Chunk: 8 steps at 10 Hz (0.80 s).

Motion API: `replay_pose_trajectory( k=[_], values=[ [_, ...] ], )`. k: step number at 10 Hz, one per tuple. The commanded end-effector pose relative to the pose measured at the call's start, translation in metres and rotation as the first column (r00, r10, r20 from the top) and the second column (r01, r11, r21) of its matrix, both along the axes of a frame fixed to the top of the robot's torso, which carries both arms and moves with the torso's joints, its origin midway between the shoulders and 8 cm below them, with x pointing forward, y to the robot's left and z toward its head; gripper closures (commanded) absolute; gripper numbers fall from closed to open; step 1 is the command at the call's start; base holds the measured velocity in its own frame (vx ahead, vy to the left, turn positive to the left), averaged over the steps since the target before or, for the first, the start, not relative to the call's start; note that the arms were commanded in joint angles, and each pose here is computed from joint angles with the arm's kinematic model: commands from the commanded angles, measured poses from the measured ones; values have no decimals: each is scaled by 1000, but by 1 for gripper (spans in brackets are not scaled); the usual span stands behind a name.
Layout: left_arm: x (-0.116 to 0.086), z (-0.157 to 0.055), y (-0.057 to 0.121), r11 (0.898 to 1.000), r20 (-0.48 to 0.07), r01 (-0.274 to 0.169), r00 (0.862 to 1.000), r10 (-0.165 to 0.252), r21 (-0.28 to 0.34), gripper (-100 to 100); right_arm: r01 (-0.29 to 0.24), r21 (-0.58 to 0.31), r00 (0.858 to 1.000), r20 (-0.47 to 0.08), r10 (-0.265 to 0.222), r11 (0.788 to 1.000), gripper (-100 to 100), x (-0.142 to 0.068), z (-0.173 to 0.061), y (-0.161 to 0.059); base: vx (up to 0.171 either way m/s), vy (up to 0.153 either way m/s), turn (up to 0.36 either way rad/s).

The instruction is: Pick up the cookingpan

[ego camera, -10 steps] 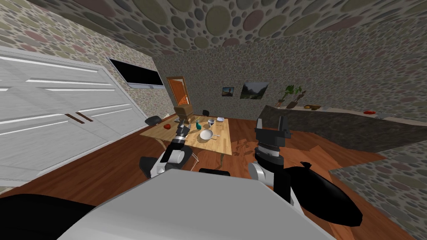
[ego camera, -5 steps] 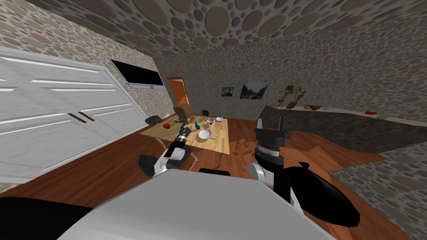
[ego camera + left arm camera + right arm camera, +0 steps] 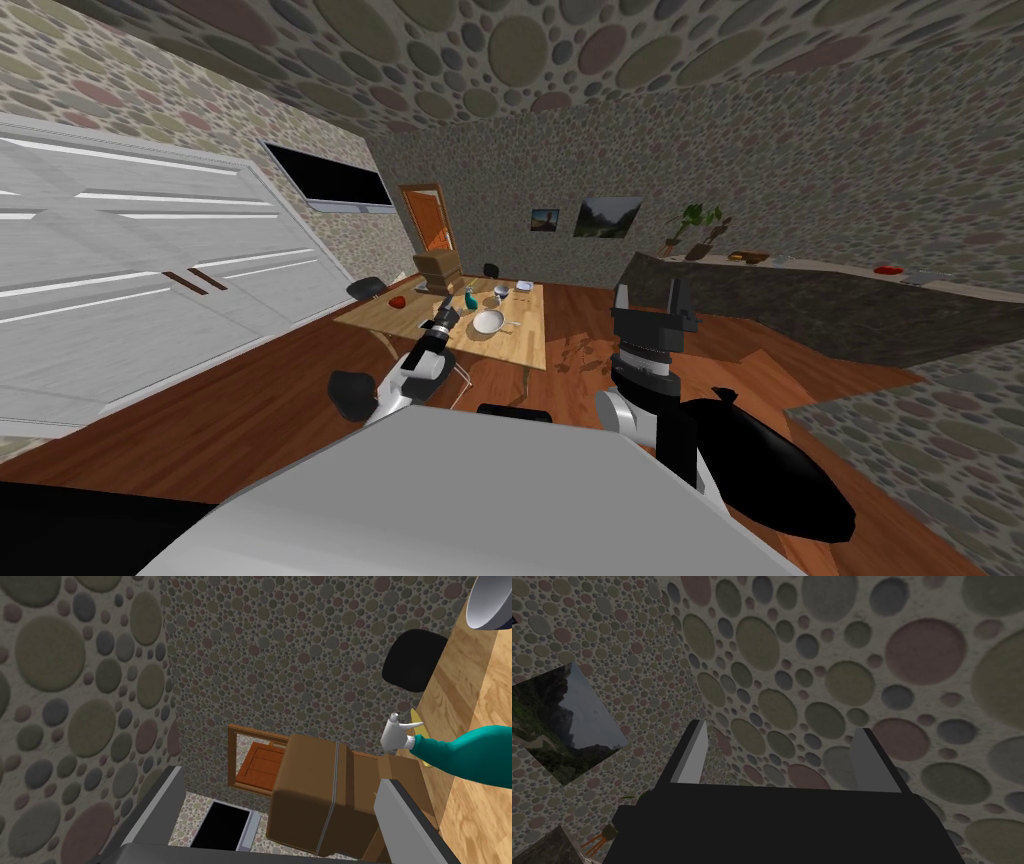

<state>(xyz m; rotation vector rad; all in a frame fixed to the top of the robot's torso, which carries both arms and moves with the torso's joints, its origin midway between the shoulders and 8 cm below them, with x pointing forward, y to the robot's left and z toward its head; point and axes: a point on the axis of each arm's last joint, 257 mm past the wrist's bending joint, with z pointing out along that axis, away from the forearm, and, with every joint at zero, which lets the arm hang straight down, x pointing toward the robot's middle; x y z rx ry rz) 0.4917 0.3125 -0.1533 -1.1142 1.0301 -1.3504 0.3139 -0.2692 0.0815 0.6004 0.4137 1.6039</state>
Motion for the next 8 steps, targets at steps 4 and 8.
replay_pose_trajectory(
  k=[4, 8],
  values=[
    [19, -42, 18, 1000, -113, -16, 993, 16, 2, -100, 0, 0, 1000, 0, 0, 1000, 0, 0, 0, 0, -14, -54, -9],
    [35, -76, 36, 999, -212, -37, 977, 37, 2, -100, 0, 0, 1000, 0, 0, 1000, 0, 0, 0, 0, -8, -59, -22]
  ],
)
